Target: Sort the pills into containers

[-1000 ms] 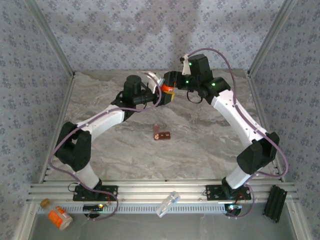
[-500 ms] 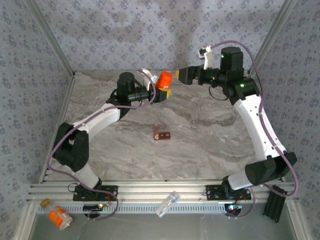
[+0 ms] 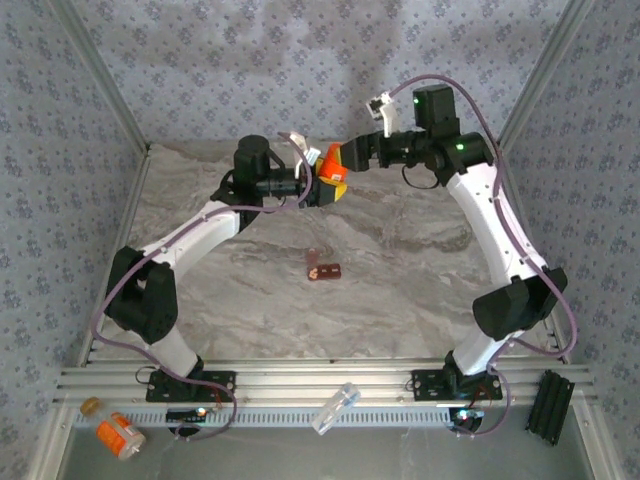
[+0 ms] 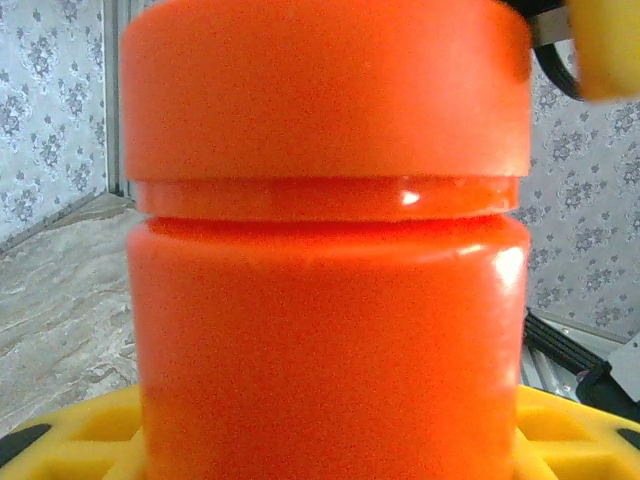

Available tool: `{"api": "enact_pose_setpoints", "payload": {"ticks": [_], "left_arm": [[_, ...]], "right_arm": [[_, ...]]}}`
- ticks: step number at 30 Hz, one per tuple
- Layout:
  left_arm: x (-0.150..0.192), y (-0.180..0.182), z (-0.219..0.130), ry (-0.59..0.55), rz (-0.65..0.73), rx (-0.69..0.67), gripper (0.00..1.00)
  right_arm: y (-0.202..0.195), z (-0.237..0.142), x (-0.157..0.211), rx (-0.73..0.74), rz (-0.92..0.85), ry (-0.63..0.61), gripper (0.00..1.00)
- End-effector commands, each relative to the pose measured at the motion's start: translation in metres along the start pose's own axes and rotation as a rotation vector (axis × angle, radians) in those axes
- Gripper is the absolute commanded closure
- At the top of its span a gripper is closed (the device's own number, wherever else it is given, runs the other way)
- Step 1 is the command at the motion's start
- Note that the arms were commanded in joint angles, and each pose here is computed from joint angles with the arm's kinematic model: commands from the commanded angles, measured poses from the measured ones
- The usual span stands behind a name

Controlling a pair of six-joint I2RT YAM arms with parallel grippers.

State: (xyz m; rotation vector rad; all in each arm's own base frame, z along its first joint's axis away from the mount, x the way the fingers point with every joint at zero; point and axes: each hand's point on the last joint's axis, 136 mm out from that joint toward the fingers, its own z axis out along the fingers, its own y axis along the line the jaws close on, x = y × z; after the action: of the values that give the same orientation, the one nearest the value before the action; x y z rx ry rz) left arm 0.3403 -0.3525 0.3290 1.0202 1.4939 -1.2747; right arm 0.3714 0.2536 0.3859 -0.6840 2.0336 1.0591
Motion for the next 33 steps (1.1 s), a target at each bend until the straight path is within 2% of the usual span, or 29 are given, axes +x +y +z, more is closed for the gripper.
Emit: {"api": "enact_pose_setpoints", "payload": {"ticks": [1,20,25,28,33], "left_arm": [[-0.0142,-0.0129,0.0001,-0.017,0.038,0.049,1.00],[-0.0123,-0.0132,0.0001,-0.011,0.037,0.048,1.00],[-0.0111,-0.0127,0.0008,-0.008,0.036,0.046,1.00],[-0.0111,-0.0121,0.0006,-0.008,0.035,0.045,1.00],[-0.0118,-0.0120,0.0016,-0.008,0.039,0.042,1.00]], "right_arm": [[0.0119,0.0027,-0.0004,-0.031,-0.033,0.014,0.14],[0.0071,0.0049,-0.0014,-0.003,-0.009,-0.005,0.28],[0.0047,0.0032,-0.0028,-0.008,0.007,-0.016,0.34],[0.0046,0.0044,-0.0017,-0.013,0.012,-0.013,0.40],[0.0048,0.0071,0.0031,-0.021,0.026,-0.001,0.58]]}}
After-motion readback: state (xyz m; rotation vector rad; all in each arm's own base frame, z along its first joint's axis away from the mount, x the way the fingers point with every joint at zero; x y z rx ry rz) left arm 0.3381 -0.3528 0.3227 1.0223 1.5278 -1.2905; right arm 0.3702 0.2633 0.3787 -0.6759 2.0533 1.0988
